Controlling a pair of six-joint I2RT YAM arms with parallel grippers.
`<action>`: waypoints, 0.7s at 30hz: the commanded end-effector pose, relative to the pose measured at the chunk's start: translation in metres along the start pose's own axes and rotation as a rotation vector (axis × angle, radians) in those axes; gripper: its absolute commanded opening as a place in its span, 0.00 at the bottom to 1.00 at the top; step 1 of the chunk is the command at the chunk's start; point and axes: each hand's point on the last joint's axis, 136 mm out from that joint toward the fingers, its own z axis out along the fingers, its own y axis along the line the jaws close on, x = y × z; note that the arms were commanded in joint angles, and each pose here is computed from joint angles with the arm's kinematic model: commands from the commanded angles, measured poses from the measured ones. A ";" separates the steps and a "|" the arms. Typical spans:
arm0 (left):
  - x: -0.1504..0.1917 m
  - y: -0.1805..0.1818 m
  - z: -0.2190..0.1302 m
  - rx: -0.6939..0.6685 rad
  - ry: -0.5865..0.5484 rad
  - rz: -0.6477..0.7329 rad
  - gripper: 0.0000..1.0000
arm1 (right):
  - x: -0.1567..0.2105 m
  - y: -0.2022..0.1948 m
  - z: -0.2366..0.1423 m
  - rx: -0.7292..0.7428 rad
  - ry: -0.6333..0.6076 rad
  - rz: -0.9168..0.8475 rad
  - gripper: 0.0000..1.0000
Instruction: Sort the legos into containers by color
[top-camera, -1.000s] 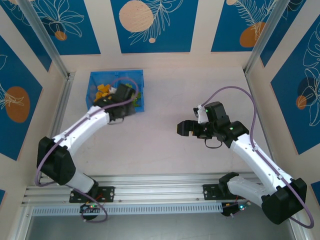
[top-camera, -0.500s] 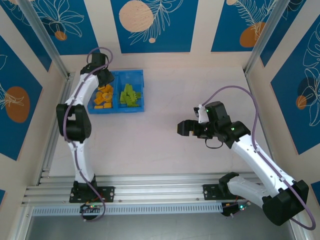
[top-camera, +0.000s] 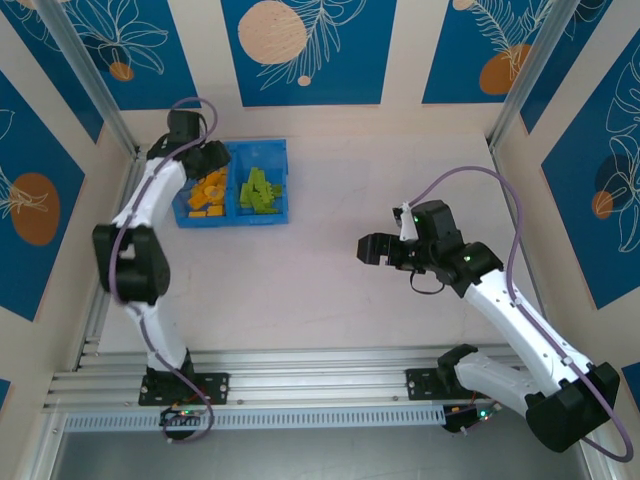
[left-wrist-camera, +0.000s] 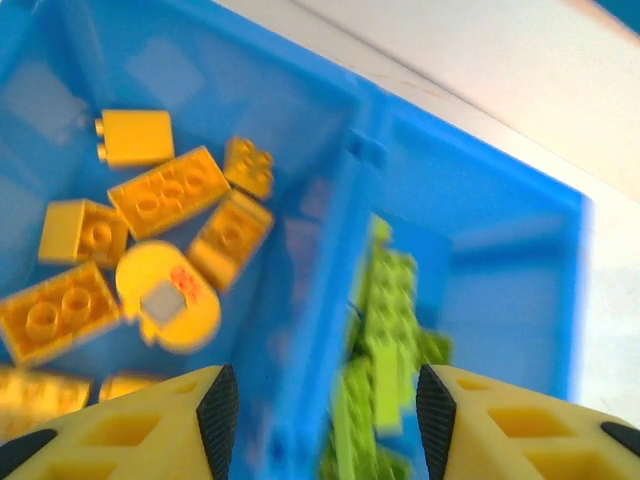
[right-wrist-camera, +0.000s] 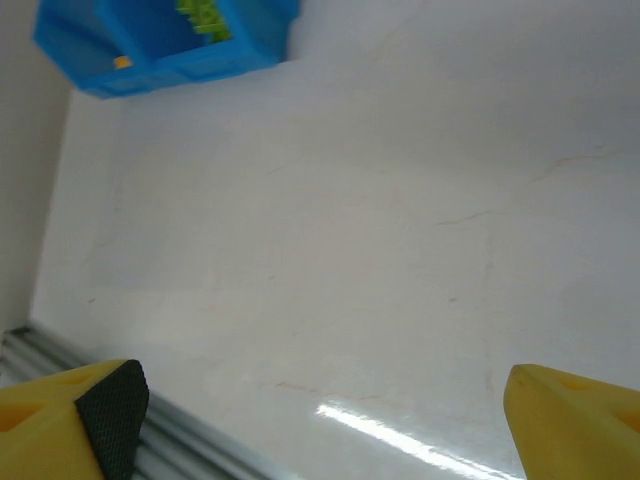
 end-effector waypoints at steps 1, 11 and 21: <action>0.009 -0.050 -0.073 0.142 -0.180 0.159 0.52 | -0.019 -0.034 -0.004 0.167 -0.154 -0.011 0.94; 0.110 0.013 -0.128 0.047 -0.347 0.413 0.53 | -0.046 -0.143 -0.022 0.634 -0.564 -0.159 0.94; 0.133 0.085 -0.098 -0.185 -0.472 0.530 1.00 | -0.056 -0.209 0.022 0.611 -0.535 -0.128 0.96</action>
